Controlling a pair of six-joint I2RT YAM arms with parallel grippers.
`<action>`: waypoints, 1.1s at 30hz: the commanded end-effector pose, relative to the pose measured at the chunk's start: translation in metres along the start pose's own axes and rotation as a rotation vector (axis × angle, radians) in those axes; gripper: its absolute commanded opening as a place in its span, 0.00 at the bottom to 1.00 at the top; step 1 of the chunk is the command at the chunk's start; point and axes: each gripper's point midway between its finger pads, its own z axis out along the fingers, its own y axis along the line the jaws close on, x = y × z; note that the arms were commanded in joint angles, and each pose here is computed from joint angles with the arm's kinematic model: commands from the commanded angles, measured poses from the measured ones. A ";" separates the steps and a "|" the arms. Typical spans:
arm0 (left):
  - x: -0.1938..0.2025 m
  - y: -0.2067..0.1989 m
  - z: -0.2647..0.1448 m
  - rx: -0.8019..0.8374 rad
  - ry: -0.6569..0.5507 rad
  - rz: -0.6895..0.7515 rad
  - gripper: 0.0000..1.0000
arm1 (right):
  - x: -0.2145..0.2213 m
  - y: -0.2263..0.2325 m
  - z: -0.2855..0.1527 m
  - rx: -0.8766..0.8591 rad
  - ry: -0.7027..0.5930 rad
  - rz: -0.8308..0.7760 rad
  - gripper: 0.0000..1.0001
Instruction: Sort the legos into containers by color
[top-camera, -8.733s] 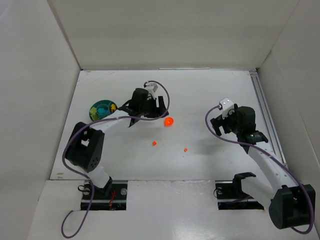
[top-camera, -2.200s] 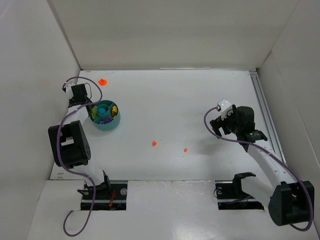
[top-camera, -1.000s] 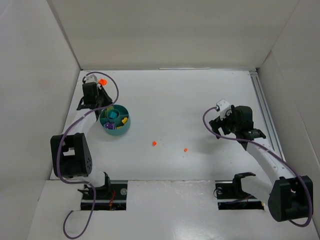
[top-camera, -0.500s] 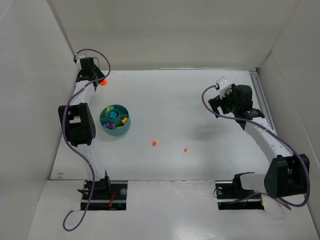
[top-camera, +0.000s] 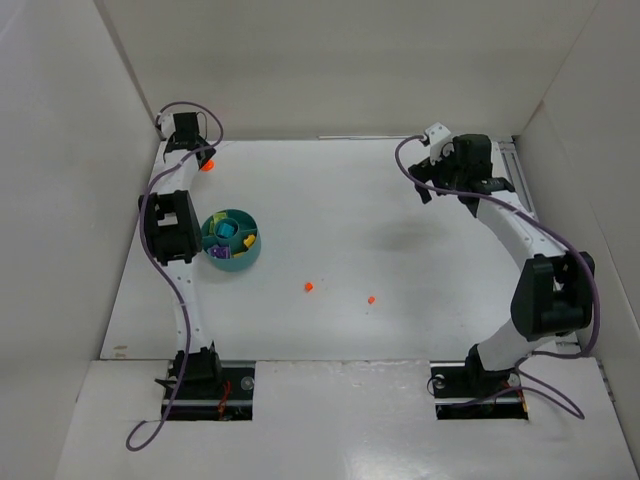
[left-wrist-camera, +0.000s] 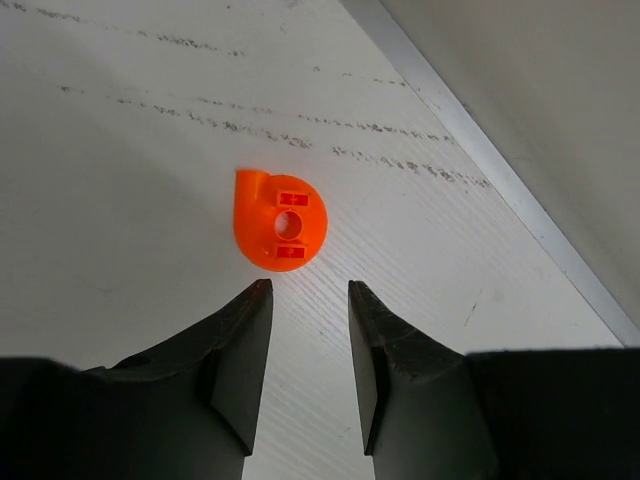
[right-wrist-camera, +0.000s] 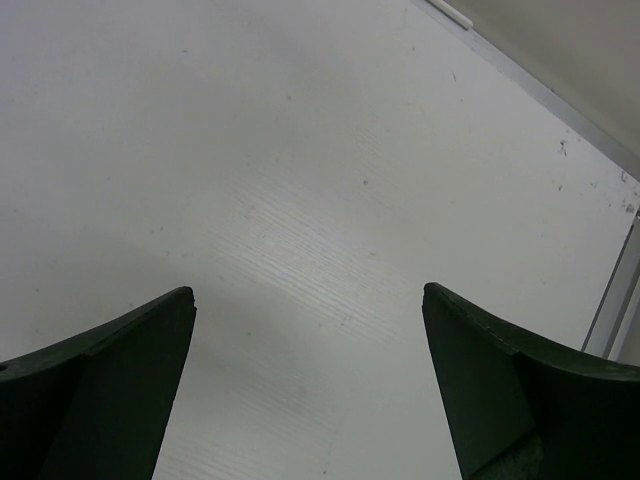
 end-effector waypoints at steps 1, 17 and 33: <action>-0.026 -0.013 -0.008 0.020 -0.061 -0.065 0.32 | -0.023 -0.019 -0.004 0.035 -0.038 -0.010 1.00; -0.029 -0.005 0.003 -0.063 -0.074 -0.156 0.29 | -0.018 -0.022 -0.002 0.054 -0.008 0.004 1.00; 0.012 0.002 0.022 -0.095 0.051 -0.307 0.43 | -0.021 -0.033 -0.009 0.094 -0.021 -0.014 1.00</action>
